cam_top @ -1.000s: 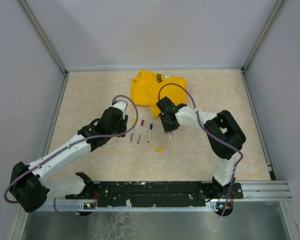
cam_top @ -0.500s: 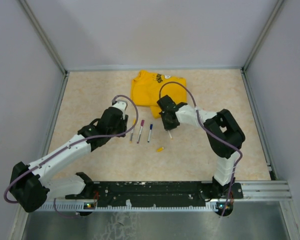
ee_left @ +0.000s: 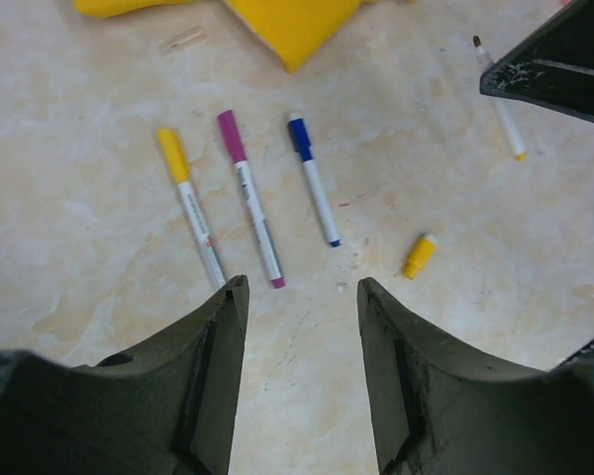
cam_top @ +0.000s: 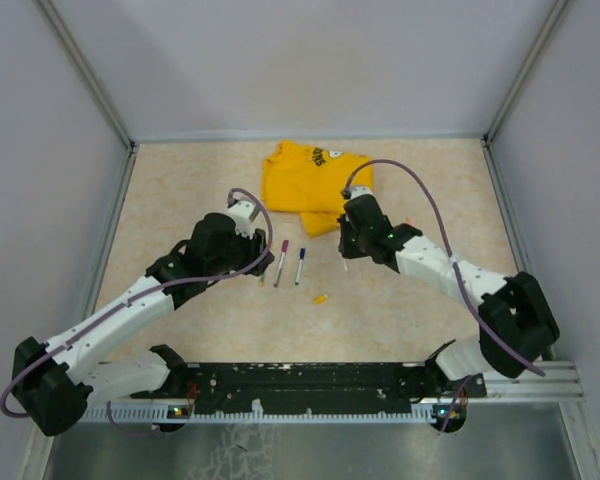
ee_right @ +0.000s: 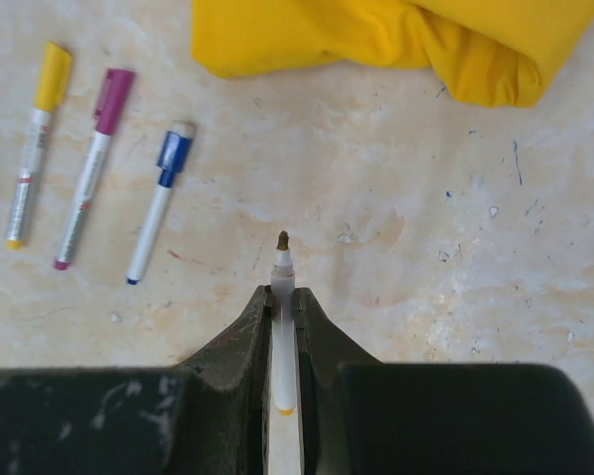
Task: Insert the pens into the pen caps
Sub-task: Pick up the pen from the center of the board.
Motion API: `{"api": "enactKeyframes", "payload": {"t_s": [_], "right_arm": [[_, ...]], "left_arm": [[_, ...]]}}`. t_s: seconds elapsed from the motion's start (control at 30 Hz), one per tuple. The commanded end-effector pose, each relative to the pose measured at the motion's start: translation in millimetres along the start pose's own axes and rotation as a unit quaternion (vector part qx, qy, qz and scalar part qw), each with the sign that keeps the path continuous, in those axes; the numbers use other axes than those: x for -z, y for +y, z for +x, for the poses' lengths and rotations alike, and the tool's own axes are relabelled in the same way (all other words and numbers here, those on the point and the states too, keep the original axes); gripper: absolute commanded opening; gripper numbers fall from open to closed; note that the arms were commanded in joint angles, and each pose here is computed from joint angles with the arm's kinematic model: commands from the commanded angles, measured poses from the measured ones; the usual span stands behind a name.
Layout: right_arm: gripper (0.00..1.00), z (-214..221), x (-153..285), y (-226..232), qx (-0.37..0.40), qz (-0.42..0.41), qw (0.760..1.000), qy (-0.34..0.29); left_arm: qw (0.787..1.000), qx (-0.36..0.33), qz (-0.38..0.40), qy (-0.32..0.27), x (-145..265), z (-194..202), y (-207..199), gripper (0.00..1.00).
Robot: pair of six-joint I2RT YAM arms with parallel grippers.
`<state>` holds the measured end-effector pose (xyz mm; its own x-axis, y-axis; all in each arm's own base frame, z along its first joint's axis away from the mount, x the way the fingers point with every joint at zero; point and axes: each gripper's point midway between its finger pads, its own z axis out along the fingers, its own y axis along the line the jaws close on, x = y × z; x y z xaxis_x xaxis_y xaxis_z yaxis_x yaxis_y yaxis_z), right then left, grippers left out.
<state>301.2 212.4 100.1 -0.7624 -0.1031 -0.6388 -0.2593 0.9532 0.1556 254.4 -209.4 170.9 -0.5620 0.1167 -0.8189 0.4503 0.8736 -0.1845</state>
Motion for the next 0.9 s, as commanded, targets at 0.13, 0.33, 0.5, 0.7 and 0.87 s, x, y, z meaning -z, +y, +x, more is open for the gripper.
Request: {"api": "enactKeyframes", "payload": {"t_s": [0.13,0.33,0.5,0.7,0.87], "right_arm": [[0.06,-38.1,45.5,23.1,-0.119,-0.094,0.979,-0.137],[0.06,-51.3,82.1,41.9,-0.201,-0.202,0.931,-0.227],[0.06,-56.5,98.2,47.4,-0.231,-0.238,0.91,-0.248],[0.06,-63.9,114.8,61.5,-0.245,-0.294,0.886,-0.261],[0.06,-67.7,125.9,68.2,-0.244,-0.324,0.873,-0.273]], "left_arm": [[0.986,0.039,0.154,-0.039,-0.2,-31.9,-77.4,0.57],[0.977,0.053,0.197,-0.054,-0.7,-37.0,-119.1,0.59],[0.971,0.071,0.222,-0.055,-4.8,-31.9,-135.1,0.59],[0.963,0.081,0.249,-0.069,-5.1,-33.8,-143.7,0.6],[0.965,0.084,0.241,-0.069,-9.0,-34.4,-142.2,0.6]]}}
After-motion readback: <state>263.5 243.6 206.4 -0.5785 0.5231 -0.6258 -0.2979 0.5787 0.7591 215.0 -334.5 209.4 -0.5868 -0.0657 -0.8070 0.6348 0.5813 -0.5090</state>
